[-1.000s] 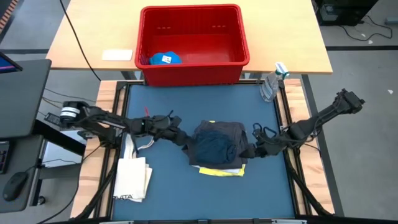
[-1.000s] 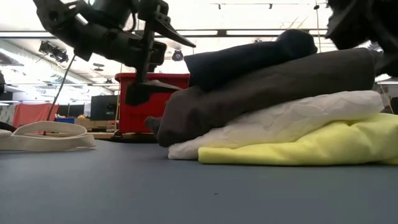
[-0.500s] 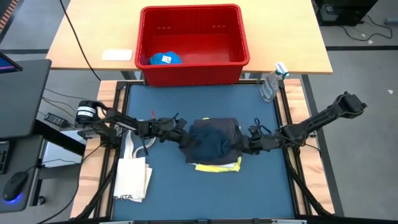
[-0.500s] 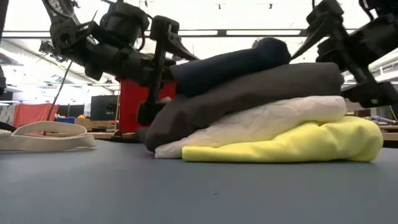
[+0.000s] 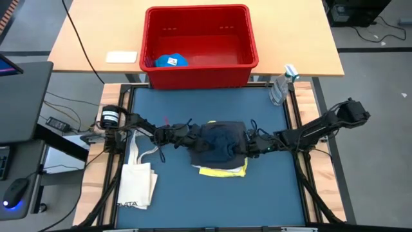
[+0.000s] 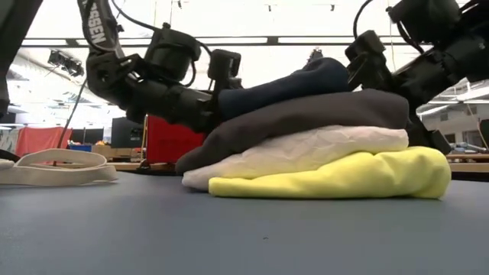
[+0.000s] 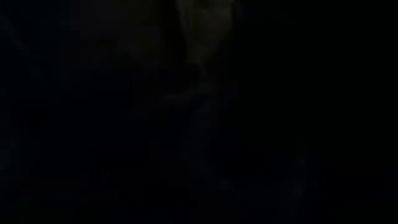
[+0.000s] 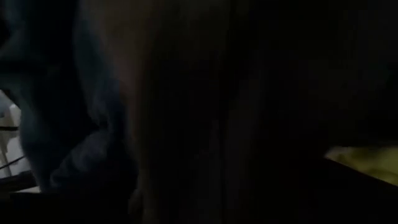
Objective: Fold laundry
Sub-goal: Put the clothes into the red bin
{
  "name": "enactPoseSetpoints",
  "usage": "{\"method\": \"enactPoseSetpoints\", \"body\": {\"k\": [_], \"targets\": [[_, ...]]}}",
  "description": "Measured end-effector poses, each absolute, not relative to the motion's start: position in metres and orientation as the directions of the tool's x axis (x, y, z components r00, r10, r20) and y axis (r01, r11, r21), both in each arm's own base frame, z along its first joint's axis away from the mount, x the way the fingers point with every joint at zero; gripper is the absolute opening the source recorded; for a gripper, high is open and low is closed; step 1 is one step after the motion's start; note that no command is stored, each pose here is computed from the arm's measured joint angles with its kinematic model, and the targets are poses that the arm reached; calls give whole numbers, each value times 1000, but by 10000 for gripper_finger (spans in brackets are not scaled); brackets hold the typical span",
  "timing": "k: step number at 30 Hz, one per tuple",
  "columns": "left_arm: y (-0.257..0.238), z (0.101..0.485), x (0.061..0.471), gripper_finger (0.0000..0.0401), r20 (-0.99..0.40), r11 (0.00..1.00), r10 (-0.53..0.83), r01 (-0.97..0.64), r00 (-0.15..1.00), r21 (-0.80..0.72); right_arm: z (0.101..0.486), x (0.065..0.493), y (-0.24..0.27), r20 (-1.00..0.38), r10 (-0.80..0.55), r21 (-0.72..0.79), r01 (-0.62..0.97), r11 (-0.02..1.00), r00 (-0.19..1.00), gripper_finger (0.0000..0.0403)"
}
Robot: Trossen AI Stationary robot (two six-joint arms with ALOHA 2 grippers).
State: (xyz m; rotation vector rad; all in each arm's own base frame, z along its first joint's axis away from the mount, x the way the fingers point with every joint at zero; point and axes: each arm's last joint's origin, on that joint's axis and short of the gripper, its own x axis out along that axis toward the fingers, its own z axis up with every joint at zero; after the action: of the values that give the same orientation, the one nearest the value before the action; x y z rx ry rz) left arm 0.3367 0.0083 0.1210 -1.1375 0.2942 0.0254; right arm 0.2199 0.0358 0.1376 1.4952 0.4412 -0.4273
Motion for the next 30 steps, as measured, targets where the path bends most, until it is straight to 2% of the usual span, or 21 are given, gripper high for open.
{"method": "enactPoseSetpoints", "body": {"k": [5,11,12,13,19,24,30], "targets": [[9,120,345,183,-237,458,-138,-151,962,-876,132,223,37,-536,11,844,535,33,844,284],[15,124,345,74,-194,453,-150,-107,970,-885,136,222,36,-519,6,853,518,61,855,130],[16,124,346,71,-185,451,-154,-97,971,-887,136,223,36,-515,5,855,514,69,857,104],[17,125,346,71,-177,450,-162,-87,971,-889,137,223,36,-511,6,857,510,75,859,93],[23,139,353,71,-88,396,-205,0,975,-918,144,223,36,-466,15,882,463,80,885,94],[26,168,352,71,-20,389,-211,66,977,-919,159,221,36,-386,24,921,384,65,922,94],[33,199,340,71,-36,404,-195,47,980,-914,183,213,34,-273,6,961,272,51,962,94]]}}
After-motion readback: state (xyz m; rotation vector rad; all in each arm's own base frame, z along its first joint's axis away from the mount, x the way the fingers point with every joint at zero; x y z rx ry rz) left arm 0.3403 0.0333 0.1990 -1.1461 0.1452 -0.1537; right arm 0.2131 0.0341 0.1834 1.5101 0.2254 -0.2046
